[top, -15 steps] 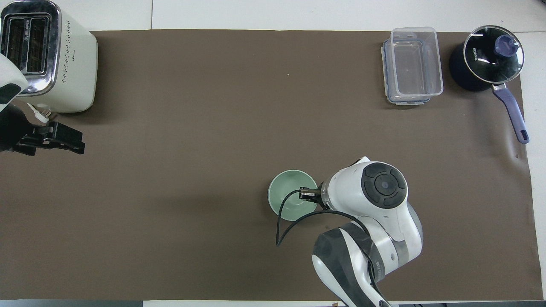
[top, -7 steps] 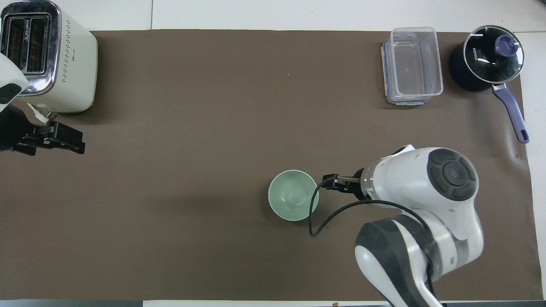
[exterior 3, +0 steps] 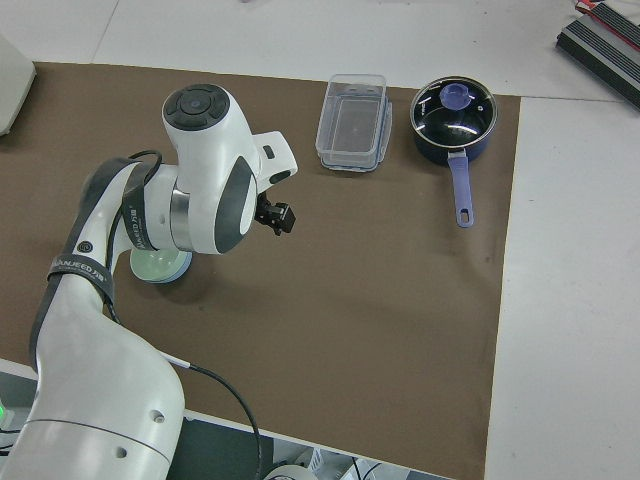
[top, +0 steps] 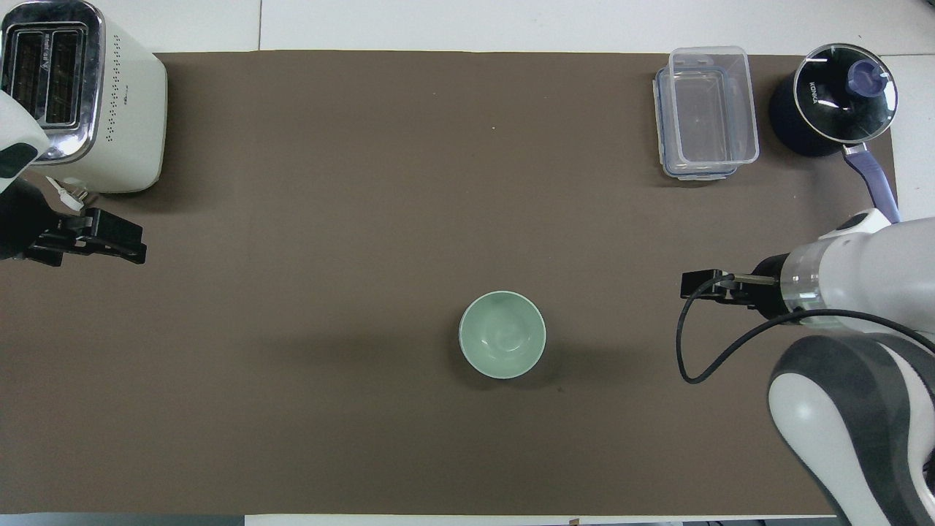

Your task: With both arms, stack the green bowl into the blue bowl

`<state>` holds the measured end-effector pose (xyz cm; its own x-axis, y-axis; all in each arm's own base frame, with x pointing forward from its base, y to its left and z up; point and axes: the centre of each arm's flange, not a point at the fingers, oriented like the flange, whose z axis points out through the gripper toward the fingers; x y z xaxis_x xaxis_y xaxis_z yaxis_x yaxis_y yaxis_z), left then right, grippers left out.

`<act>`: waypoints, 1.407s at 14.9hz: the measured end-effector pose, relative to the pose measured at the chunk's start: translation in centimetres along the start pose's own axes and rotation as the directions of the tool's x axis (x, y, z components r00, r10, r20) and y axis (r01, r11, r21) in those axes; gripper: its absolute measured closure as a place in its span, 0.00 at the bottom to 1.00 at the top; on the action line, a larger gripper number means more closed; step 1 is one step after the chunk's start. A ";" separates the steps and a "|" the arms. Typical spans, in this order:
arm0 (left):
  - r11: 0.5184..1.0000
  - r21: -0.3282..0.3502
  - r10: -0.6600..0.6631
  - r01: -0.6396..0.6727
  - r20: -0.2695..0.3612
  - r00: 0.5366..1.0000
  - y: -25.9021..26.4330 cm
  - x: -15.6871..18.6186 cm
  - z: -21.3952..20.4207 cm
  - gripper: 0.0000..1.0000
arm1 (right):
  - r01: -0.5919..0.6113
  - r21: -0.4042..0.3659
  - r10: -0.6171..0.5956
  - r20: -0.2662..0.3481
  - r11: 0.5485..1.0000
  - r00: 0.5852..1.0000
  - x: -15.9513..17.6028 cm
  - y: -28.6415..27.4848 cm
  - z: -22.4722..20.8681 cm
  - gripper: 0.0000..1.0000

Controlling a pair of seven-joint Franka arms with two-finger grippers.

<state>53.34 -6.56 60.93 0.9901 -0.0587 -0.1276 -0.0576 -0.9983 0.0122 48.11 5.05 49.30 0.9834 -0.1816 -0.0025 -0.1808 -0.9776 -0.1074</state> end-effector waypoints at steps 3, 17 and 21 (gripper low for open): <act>1.000 0.000 0.000 0.000 0.000 1.000 0.0 0.0 0.0 0.00 | -0.038 -0.025 0.037 -0.052 0.999 0.998 1.5 2.7 -2.3 0.00; 1.000 0.000 0.001 -0.001 0.000 1.000 0.0 0.0 0.0 0.00 | -0.044 -0.086 0.040 -0.052 0.995 0.998 6.5 4.8 -9.4 0.00; 1.000 0.000 0.001 -0.001 0.000 1.000 0.0 0.0 0.0 0.00 | -0.043 -0.094 0.042 -0.014 0.995 0.999 6.8 4.7 -11.1 0.00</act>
<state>53.33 -6.61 60.93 0.9900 -0.0596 -0.1276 -0.0585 -0.9982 0.0122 53.72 -1.95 59.78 0.9745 -0.2242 0.0067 -0.2241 -0.9745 -0.0133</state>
